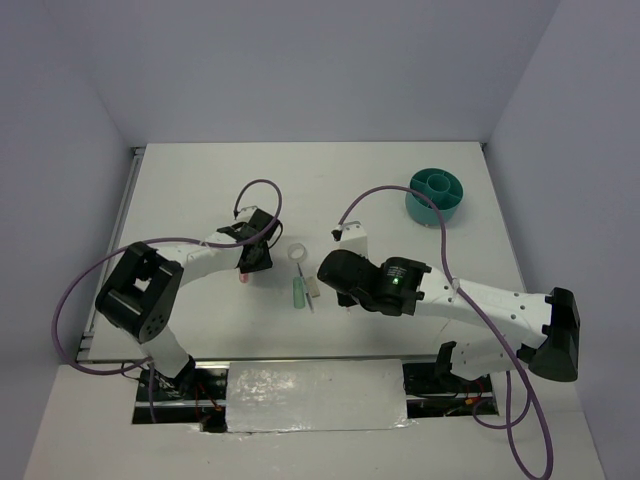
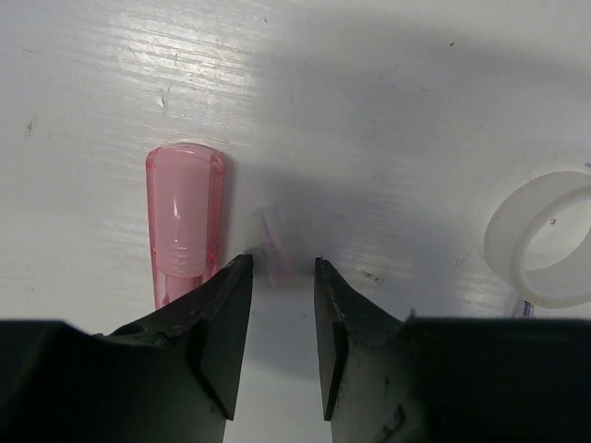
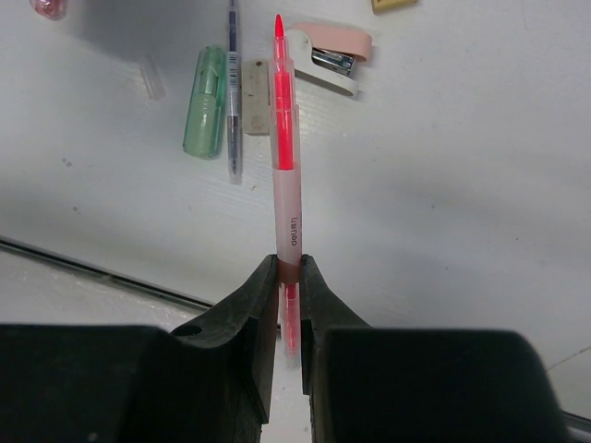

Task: Sort the stationery into containers
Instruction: Close the pen cap on the pen.

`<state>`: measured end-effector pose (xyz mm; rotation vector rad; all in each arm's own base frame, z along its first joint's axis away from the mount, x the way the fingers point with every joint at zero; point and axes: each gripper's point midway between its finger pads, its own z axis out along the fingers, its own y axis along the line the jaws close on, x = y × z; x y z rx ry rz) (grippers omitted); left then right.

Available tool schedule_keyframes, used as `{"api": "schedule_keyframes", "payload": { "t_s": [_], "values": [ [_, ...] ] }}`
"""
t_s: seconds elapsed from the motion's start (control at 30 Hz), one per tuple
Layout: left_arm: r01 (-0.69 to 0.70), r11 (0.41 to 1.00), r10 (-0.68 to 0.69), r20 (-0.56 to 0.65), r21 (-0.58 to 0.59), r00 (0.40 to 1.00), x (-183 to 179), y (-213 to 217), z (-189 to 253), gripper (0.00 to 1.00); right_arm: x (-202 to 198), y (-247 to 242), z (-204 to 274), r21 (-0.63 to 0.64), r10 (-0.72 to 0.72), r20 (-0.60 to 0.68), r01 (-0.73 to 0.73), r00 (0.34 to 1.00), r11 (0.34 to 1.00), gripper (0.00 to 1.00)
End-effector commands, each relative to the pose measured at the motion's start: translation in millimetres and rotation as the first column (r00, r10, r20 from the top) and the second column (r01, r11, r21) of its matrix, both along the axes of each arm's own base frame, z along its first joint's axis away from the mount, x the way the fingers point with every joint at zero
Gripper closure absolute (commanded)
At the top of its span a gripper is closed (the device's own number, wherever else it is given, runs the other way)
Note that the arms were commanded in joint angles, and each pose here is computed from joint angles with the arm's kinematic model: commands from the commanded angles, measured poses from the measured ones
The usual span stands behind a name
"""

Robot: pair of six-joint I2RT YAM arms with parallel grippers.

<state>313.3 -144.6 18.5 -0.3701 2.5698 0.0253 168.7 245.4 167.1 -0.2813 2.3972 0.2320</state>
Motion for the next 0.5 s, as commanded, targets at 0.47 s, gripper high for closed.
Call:
{"api": "schedule_keyframes", "payload": {
  "t_s": [0.47],
  "values": [
    [-0.013, 1.0, 0.014, -0.028, 0.023, 1.0, 3.3, 3.9, -13.6, 0.55, 0.3, 2.3, 3.6, 0.011, 0.011, 0.016, -0.011, 1.0, 1.0, 1.0]
  ]
}}
